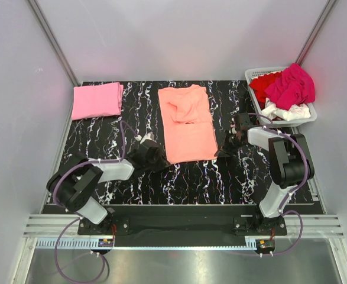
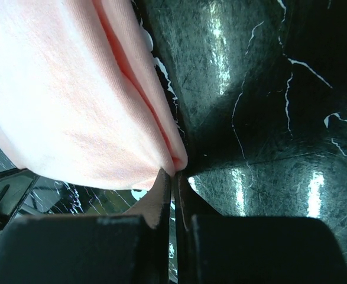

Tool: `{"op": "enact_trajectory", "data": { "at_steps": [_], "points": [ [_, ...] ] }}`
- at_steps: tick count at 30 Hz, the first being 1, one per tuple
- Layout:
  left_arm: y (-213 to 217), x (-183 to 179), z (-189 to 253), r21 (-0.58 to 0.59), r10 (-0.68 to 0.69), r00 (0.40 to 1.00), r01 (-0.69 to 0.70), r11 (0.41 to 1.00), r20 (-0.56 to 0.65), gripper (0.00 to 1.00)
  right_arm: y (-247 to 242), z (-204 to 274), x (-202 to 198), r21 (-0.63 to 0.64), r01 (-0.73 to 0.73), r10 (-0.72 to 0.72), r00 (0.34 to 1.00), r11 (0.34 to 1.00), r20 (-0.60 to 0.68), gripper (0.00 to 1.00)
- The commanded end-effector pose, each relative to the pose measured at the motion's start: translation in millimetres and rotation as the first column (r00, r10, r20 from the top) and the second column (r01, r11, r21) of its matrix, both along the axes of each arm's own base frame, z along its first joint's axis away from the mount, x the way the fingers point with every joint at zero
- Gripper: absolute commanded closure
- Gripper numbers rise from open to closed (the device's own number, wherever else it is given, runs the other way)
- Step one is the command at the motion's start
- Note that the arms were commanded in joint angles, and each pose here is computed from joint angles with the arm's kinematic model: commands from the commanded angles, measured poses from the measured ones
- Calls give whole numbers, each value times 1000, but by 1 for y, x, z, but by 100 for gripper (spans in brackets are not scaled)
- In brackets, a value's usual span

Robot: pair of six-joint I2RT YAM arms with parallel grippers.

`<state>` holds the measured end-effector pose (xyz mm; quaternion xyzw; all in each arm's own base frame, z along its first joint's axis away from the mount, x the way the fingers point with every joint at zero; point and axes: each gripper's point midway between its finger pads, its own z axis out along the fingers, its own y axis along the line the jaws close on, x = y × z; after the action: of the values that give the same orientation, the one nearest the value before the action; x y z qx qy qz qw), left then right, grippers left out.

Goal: Fold and stack the t-shirts
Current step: Fold the tshirt

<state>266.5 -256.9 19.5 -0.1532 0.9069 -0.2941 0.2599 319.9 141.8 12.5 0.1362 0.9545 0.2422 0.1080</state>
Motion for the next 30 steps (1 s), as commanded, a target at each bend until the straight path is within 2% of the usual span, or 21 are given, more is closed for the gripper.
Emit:
{"op": "enact_trajectory", "data": {
  "at_steps": [1,8,13,20,22,25,30],
  "points": [
    [4,5,19,44,2,997,-5,999,78,100,-5,2,-2,-19,5,-4,1000,1000,23,100],
    [8,-8,49,41,5,991,-10,999,133,100,-6,19,-9,-19,5,-4,999,1000,39,100],
    [8,-20,57,35,0,992,-4,999,124,100,-4,35,-20,6,17,-18,999,1000,40,100],
    [8,-60,77,-7,-3,998,4,1000,67,100,-13,73,-62,-1,34,-34,999,999,36,100],
    [4,-70,87,-43,-8,999,11,999,52,100,-9,84,-73,33,28,-29,999,999,33,100],
    [1,-95,99,-23,-46,999,47,999,24,100,-2,107,-98,113,39,-43,999,993,31,100],
    [-3,-114,138,-43,-74,997,75,996,30,100,0,136,-123,167,54,-63,997,984,48,100]
  ]
}}
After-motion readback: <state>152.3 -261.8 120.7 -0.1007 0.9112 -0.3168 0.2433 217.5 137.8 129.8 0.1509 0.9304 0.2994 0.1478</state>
